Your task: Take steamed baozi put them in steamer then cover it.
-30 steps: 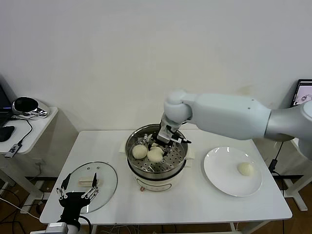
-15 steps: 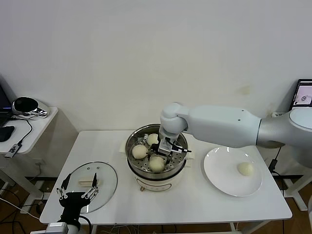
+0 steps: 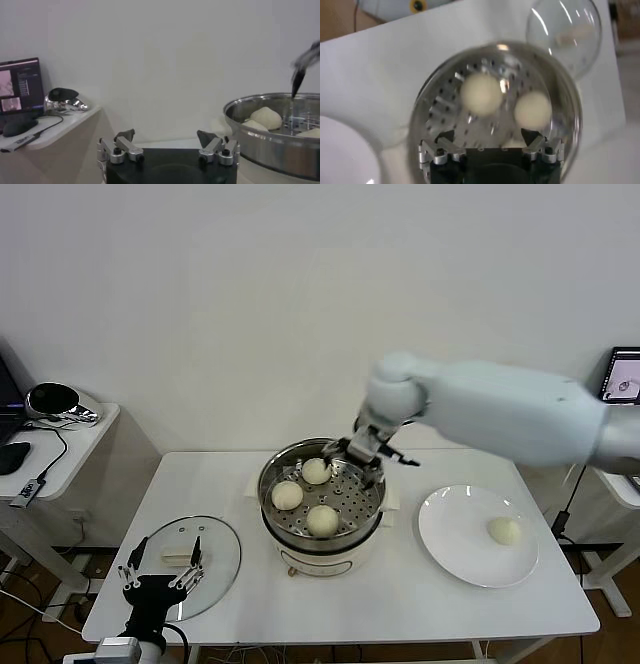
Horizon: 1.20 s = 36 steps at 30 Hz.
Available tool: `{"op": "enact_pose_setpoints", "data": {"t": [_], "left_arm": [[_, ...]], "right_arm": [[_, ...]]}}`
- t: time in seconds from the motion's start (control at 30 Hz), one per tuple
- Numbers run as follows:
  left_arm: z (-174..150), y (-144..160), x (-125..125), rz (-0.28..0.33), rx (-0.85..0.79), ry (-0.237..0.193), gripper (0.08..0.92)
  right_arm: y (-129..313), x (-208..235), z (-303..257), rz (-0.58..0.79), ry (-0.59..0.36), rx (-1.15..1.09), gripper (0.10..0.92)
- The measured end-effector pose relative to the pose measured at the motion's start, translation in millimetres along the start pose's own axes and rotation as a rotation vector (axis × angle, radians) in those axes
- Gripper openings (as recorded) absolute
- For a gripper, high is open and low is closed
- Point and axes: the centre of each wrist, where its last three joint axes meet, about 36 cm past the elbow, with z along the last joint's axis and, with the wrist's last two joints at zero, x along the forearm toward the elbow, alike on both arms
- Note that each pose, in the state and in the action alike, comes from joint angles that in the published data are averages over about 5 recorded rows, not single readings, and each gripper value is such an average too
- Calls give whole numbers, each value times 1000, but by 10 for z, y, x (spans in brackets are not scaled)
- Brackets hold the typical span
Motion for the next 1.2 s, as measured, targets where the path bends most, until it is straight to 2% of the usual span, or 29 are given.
{"op": "enact_pose_setpoints", "data": {"t": [0.3,0.7,0.93,1.2], "left_arm": [[36,-36,-32,23,-10,5,823],[44,-66,-15,35,-19,8,823],[34,-66,28,29,-21,12,823],[25,-71,73,22,-23,18,823]], "right_arm": [[1016,281,582,34,108,-354,823],[2319,-46,1121,-3,188,-650,823],[2782,-331,1356,-39,226,-742,823],[3102,-731,1553,-74,253,-816,823]]}}
